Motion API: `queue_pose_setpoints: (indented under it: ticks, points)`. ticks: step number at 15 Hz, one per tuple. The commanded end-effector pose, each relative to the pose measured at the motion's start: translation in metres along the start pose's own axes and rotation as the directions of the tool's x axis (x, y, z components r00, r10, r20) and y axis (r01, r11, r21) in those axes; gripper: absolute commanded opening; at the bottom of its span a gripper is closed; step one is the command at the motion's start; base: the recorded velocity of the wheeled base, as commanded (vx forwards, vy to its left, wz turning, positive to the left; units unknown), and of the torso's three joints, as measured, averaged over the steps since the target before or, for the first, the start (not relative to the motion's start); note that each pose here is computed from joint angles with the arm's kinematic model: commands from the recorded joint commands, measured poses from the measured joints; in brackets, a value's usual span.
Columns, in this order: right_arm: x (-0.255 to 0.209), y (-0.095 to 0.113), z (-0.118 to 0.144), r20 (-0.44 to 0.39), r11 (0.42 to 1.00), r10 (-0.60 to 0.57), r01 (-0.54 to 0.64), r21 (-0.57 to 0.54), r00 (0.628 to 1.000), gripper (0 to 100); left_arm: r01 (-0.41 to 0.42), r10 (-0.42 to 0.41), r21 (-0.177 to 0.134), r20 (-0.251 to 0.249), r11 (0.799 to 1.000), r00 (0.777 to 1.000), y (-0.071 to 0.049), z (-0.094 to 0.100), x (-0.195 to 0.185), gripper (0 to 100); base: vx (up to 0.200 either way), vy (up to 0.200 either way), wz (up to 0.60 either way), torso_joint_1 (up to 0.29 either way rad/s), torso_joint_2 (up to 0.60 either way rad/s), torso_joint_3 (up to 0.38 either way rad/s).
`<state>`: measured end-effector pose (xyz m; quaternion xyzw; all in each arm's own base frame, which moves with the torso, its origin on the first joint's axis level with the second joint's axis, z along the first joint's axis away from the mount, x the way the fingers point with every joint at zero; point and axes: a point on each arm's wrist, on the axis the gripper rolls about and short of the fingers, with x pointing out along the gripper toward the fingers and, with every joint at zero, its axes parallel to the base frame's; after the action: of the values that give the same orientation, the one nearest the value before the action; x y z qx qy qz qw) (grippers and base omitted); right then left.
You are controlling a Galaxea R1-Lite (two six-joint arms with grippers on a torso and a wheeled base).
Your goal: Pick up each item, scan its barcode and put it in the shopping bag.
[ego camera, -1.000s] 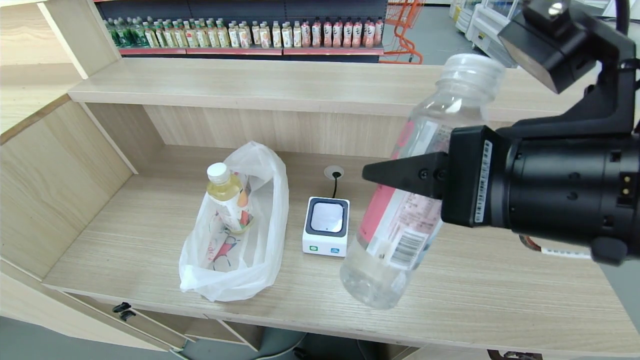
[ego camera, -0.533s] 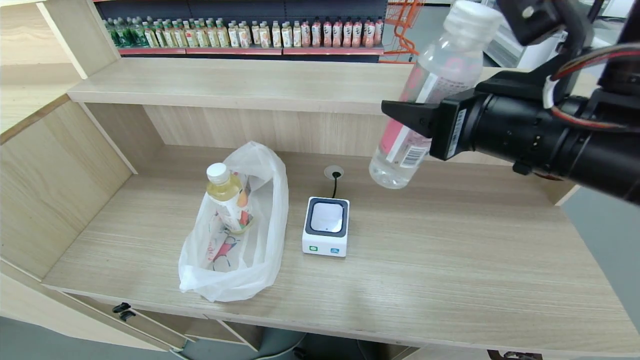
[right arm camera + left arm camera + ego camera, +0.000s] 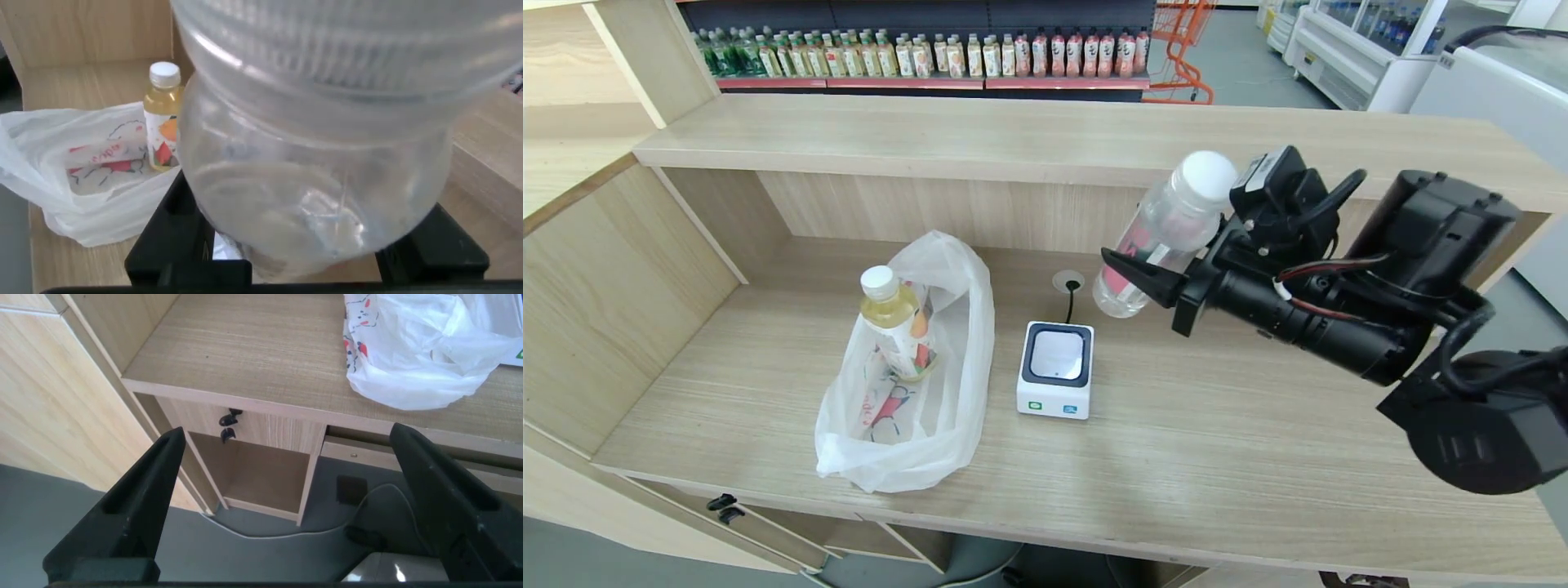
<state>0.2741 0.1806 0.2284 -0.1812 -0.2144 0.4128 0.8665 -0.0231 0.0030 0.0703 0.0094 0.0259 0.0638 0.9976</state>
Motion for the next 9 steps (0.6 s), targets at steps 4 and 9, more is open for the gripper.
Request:
queue_pose_setpoints:
  ticks: [4,9]
  points:
    - [0.015,0.01,-0.064,0.002,1.0,0.025,-0.024,-0.016,1.0,0,-0.001,0.001,0.0,0.0,1.0,1.0,0.0,0.0,0.0,100,0.0,0.0,0.0,0.0,0.0,0.0]
    - [0.017,0.017,-0.078,0.069,0.997,0.04,-0.035,-0.074,0.997,0,-0.001,0.001,0.0,0.0,1.0,1.0,0.0,0.0,0.0,100,0.0,0.0,0.0,0.0,0.0,0.0]
